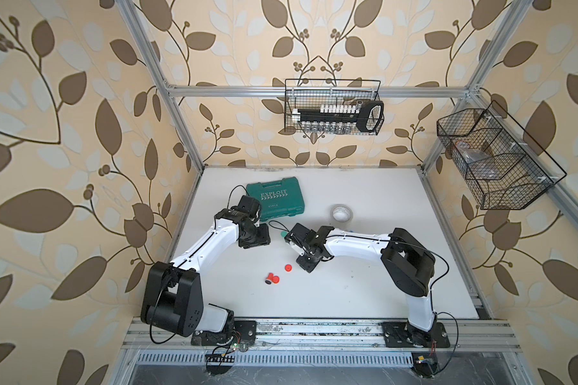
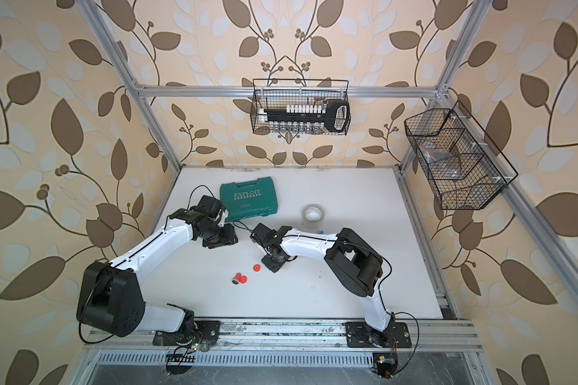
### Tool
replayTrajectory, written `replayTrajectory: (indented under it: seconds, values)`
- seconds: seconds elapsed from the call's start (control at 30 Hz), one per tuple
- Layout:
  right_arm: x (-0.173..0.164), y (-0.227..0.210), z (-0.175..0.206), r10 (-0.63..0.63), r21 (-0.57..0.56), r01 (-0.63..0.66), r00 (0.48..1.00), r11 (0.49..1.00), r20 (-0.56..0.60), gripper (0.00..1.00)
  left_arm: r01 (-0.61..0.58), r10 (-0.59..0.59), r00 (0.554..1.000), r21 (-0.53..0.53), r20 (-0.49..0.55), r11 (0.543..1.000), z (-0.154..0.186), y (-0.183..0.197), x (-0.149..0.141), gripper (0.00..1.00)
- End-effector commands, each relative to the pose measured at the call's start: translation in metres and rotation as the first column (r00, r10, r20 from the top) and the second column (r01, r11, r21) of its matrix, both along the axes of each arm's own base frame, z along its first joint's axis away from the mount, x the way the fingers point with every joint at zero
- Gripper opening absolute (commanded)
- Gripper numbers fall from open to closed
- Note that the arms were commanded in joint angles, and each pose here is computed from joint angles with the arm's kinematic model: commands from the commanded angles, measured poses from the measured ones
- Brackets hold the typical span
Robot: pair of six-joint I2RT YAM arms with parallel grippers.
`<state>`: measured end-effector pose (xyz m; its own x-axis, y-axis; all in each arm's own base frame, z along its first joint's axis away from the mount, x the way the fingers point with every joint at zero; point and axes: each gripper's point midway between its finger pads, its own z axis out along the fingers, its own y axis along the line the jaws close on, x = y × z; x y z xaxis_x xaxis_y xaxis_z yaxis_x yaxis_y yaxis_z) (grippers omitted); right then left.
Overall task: Close the stamp cap
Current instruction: Pick up the stamp from the center of the board.
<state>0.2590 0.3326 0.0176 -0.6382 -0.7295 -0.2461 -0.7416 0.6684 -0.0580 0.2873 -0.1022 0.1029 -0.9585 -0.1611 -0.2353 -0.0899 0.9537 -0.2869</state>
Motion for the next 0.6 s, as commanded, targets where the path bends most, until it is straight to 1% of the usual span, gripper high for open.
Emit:
replayTrajectory:
  seconds: [0.0,0.33,0.43,0.57]
  values:
    - [-0.0033,0.0009,-0.009,0.005,-0.013,-0.006,1.0,1.0,-0.017,0.22,0.015,-0.015,1.0,-0.02,0.021,1.0,0.009,-0.0036,0.0023,0.53]
    - [-0.0028,0.004,-0.0112,0.006,-0.008,-0.006,1.0,1.0,-0.023,0.22,0.024,-0.024,1.0,-0.035,0.021,0.999,0.0098,-0.0064,0.0021,0.53]
    - [-0.0032,0.0042,-0.0116,0.007,-0.008,-0.007,1.0,1.0,-0.025,0.21,0.025,-0.024,1.0,-0.035,0.018,0.999,0.0093,-0.0066,0.0018,0.53]
    - [-0.0016,0.0047,-0.0083,0.007,-0.005,-0.007,1.0,1.0,-0.016,0.15,0.033,-0.032,0.999,-0.048,0.021,0.998,0.0106,-0.009,0.002,0.53]
